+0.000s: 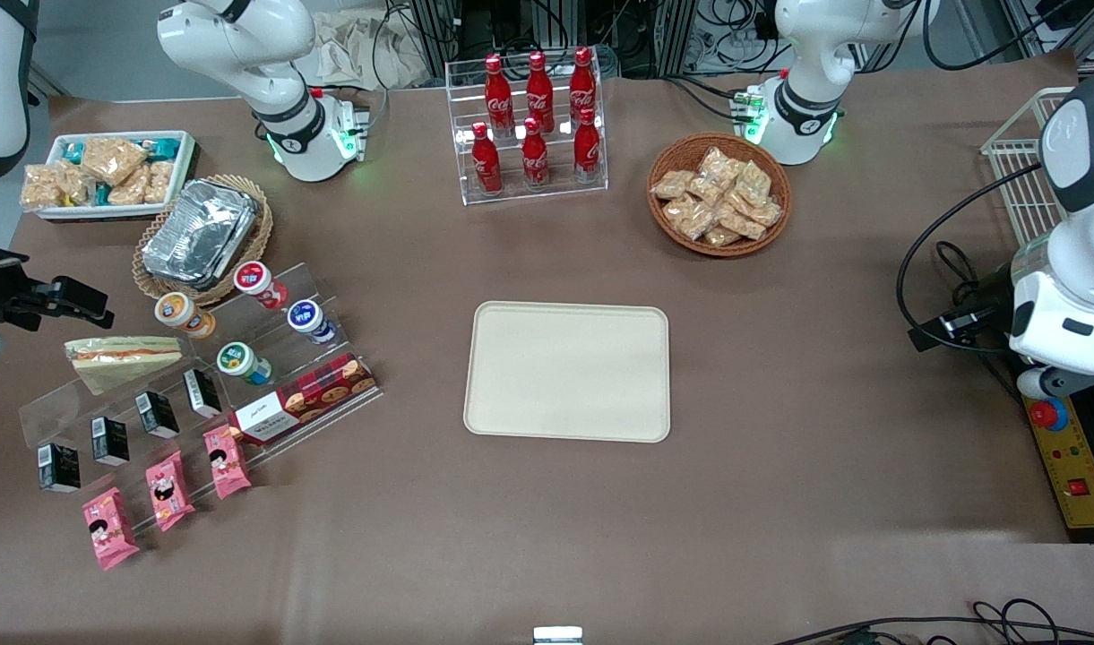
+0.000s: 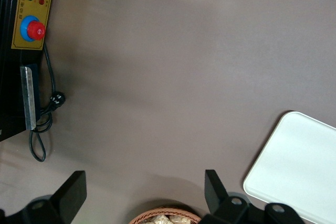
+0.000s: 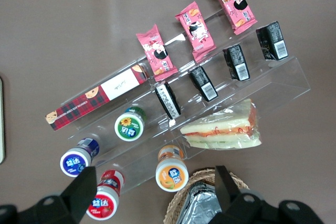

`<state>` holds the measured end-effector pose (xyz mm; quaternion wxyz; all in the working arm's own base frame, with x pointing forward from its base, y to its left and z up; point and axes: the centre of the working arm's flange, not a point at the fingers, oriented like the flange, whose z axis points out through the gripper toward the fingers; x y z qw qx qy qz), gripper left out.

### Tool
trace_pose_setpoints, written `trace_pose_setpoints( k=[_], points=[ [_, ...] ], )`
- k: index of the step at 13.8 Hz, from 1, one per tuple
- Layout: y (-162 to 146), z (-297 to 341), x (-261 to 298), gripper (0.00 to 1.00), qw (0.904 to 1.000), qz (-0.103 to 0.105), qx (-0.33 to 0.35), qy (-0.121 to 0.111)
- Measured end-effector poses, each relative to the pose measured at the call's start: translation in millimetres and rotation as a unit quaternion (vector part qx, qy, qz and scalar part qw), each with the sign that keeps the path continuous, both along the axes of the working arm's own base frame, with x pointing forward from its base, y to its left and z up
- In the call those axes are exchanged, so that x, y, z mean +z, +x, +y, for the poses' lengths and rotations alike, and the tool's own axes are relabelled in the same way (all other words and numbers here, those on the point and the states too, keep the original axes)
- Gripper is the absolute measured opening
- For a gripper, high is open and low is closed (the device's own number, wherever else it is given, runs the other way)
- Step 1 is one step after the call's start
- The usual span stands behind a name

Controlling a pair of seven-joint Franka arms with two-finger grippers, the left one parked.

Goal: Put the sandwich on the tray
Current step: 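Move the right gripper toward the wrapped sandwich on the acrylic rack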

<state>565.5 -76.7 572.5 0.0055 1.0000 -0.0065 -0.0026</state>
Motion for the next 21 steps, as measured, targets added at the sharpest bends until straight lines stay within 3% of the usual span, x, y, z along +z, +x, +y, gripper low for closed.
trace_pose_setpoints(
  k=[6,8,10,12,13,15,17,19,21],
  points=[
    [1,-1,9,1.0,1.0,-0.008,0.0,-0.005],
    [2,-6,25,1.0,0.9992,-0.022,0.003,-0.032],
    [5,-8,37,1.0,0.9968,-0.028,0.011,-0.074],
    [8,1,42,1.0,0.9925,-0.024,0.019,-0.118],
    [7,5,41,1.0,0.9919,-0.018,0.012,-0.125],
    [3,2,38,0.99,0.992,0.0,-0.016,-0.125],
    [1,-5,36,0.99,0.9891,0.0,-0.079,-0.124],
    [1,-3,36,0.99,0.9803,-0.01,-0.162,-0.113],
    [2,0,34,0.99,0.9626,-0.018,-0.25,-0.101]
  ],
)
